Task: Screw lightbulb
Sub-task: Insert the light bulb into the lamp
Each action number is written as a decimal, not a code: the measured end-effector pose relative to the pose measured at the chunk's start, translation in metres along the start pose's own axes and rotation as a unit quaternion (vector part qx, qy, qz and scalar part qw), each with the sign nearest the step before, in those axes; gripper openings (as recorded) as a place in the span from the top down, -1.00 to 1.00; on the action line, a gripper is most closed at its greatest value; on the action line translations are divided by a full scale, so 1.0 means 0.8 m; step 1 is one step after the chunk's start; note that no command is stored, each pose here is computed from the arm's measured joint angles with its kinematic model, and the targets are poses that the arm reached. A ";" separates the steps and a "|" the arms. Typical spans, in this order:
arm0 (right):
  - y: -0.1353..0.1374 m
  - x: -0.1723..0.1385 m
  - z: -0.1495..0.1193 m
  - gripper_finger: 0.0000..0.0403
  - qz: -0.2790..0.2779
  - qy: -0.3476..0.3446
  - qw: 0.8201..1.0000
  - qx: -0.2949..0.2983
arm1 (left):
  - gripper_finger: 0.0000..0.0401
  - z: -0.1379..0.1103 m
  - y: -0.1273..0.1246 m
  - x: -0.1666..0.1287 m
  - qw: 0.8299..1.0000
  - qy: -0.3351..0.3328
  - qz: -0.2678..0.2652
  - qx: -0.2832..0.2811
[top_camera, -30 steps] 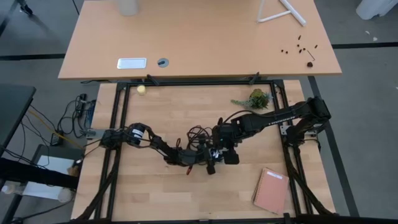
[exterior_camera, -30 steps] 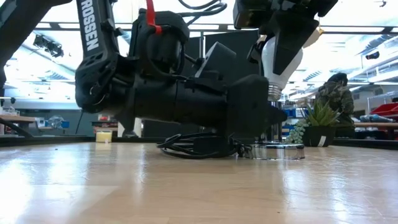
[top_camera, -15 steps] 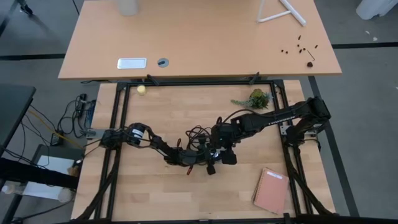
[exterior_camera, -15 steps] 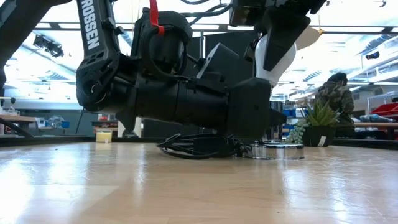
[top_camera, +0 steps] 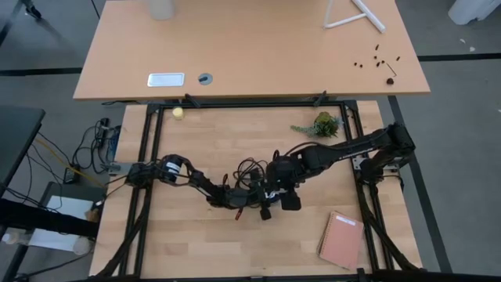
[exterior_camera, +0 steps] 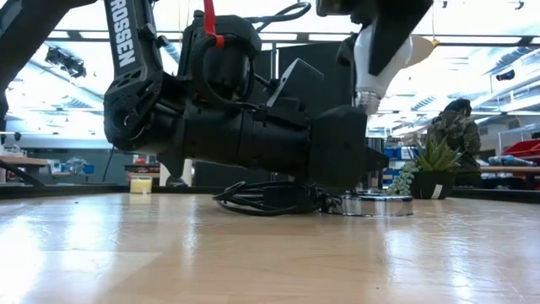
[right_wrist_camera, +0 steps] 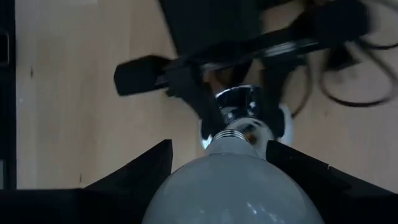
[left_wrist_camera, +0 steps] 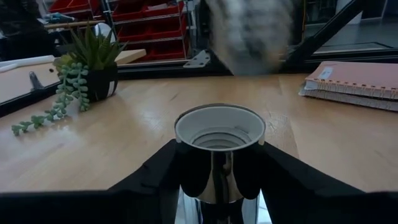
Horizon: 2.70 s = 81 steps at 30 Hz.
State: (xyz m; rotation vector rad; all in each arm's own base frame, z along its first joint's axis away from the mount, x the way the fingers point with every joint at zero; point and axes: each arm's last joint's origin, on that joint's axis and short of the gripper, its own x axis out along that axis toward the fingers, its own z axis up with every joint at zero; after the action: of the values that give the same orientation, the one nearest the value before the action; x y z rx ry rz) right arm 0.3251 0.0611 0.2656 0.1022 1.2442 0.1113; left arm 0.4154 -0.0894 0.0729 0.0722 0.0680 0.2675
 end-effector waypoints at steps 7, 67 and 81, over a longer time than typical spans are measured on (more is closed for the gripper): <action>0.002 0.029 0.008 -0.30 0.027 0.072 0.996 -0.055 | 0.10 0.000 0.000 0.001 1.000 0.000 -0.030 0.001; 0.006 0.069 0.027 -0.31 0.002 0.125 0.943 -0.308 | 0.10 -0.002 -0.003 0.000 0.998 0.004 -0.063 -0.009; 0.005 0.073 0.028 -0.31 -0.010 0.118 0.960 -0.253 | 0.09 -0.002 -0.003 0.000 0.998 0.004 -0.061 -0.010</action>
State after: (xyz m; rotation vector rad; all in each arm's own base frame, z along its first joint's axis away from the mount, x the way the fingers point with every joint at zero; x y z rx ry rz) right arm 0.3649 0.0732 0.2183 -0.3771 1.4179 0.4296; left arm 0.4160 -0.0917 0.0710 0.0467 0.0776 0.1456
